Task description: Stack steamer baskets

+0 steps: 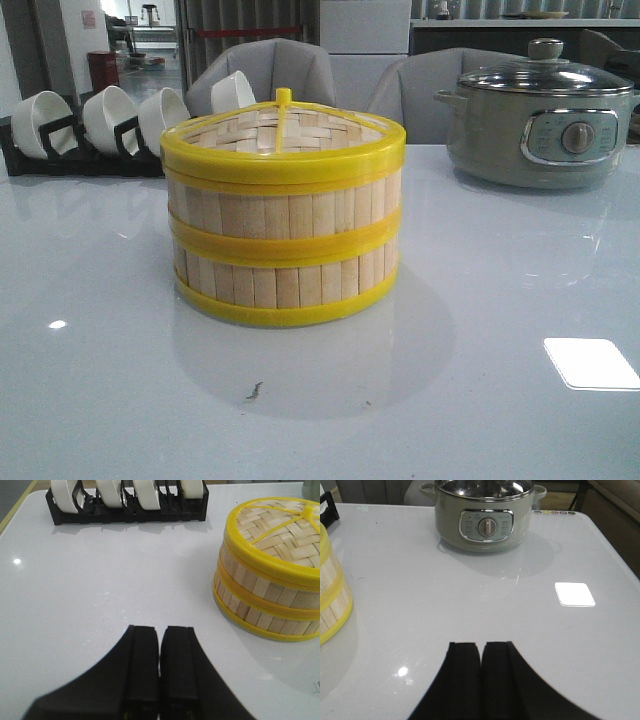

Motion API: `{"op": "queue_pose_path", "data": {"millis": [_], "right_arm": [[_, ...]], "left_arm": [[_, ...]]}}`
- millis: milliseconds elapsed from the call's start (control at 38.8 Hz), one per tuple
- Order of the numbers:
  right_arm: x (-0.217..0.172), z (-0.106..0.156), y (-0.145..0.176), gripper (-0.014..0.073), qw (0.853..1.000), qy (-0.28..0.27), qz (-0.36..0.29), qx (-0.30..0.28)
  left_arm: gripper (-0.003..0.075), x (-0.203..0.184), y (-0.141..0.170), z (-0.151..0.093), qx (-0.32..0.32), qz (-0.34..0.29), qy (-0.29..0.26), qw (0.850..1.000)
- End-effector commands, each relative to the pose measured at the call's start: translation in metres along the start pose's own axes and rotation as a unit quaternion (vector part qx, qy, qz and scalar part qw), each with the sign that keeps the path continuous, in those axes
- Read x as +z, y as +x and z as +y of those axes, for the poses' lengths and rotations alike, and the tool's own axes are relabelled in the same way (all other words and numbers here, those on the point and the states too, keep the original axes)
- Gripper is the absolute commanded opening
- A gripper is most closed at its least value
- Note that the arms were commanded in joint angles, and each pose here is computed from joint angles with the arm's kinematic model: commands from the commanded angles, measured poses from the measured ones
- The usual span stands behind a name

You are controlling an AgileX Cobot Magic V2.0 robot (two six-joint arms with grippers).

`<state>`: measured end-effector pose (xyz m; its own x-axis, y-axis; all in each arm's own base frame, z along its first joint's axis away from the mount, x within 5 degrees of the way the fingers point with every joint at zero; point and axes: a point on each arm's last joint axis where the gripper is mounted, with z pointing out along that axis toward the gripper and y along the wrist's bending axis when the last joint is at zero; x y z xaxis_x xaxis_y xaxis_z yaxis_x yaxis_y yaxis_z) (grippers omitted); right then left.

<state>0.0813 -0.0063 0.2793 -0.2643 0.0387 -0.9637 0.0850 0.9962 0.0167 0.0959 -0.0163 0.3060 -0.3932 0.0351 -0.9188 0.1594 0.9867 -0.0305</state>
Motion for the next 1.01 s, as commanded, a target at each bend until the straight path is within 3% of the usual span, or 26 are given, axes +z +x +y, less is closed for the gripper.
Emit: {"op": "queue_pose_path", "data": {"millis": [0,361,567,825,980], "right_arm": [[-0.003,-0.001,-0.015,0.0065,0.999,0.007,-0.049,-0.003],[-0.003,-0.001,-0.015,0.0065,0.999,0.007,-0.049,-0.003],[-0.003,-0.001,-0.015,0.0065,0.999,0.007,-0.049,-0.003],[-0.003,-0.001,-0.015,0.0065,0.999,0.007,-0.049,-0.003],[-0.003,-0.001,-0.015,0.0065,0.999,0.007,-0.049,-0.003]], "left_arm": [[0.0086,-0.004,-0.016,0.0,-0.005,-0.056,0.001,0.998],[0.0087,-0.007,-0.018,0.002,0.003,-0.07,-0.011,0.997],[0.0086,-0.016,-0.013,0.004,-0.003,-0.144,-0.021,0.989],[0.0086,-0.016,0.038,0.005,-0.005,-0.252,-0.024,0.967],[0.0086,-0.004,0.076,0.007,-0.026,-0.269,-0.023,0.963]]}}
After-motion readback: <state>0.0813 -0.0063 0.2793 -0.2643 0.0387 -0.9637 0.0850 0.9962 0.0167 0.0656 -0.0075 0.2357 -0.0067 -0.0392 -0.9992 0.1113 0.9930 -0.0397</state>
